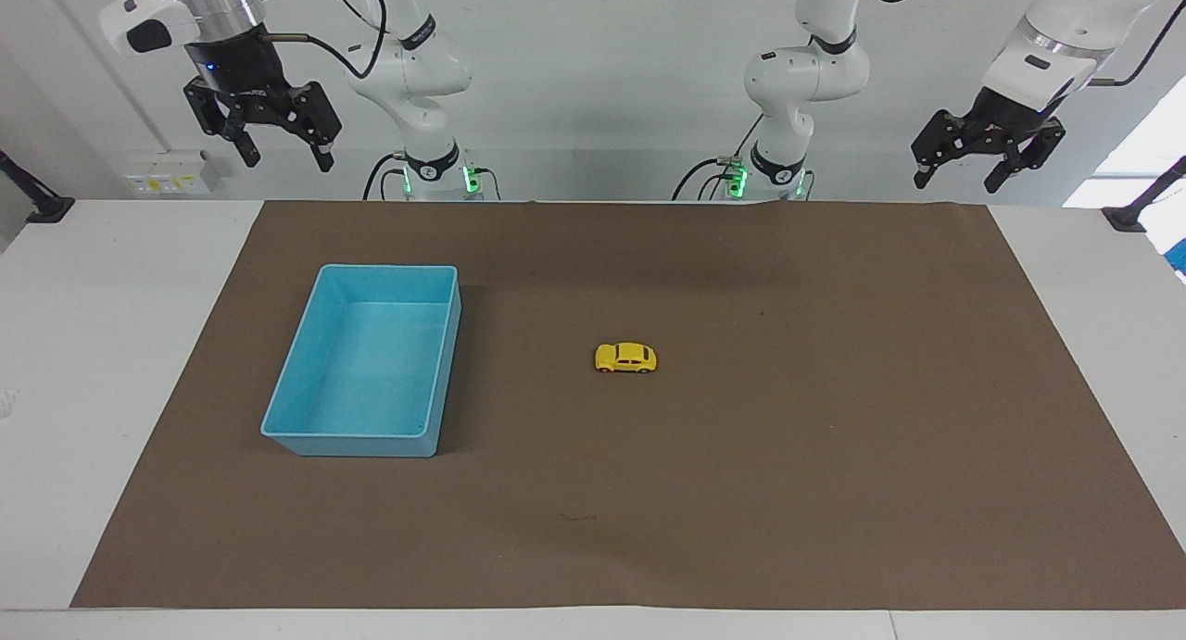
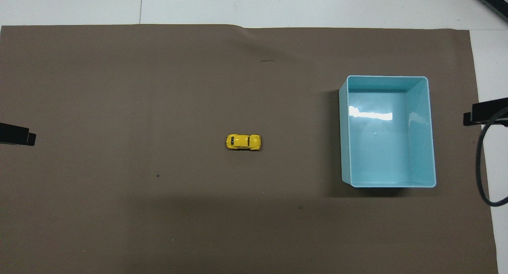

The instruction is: Wind up and store yellow beetle car

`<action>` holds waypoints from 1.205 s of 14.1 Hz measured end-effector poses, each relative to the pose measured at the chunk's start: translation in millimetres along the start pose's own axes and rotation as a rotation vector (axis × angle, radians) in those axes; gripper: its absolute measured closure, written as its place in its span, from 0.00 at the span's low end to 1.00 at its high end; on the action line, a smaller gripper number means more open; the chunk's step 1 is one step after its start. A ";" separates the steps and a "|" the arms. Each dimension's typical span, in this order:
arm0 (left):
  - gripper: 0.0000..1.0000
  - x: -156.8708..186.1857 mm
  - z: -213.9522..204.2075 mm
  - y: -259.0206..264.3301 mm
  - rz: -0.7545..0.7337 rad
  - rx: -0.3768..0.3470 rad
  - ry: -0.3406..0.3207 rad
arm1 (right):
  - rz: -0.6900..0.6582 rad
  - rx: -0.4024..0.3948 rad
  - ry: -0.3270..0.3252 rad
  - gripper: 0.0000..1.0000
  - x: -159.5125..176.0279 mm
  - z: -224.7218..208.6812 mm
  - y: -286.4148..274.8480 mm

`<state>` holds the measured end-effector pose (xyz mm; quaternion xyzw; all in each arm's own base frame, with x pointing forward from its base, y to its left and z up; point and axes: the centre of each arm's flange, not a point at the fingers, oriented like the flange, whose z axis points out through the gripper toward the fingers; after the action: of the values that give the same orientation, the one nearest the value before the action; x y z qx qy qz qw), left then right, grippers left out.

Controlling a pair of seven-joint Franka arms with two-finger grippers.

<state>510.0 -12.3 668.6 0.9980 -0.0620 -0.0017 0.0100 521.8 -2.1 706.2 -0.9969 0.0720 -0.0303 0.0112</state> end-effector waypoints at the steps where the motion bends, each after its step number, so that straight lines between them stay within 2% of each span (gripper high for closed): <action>1: 0.00 0.0 0.0 0.0 0.000 0.000 0.000 | 0.000 0.000 0.000 0.00 0.0 0.0 0.0; 17: 0.00 0.6 2.5 3.7 0.007 -0.002 -0.005 | 0.000 0.000 0.000 0.00 0.0 0.0 0.0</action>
<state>510.2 -16.1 666.2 0.9978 -0.0654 -0.0043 0.0110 521.8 -2.1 706.3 -0.9969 0.0720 -0.0303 0.0112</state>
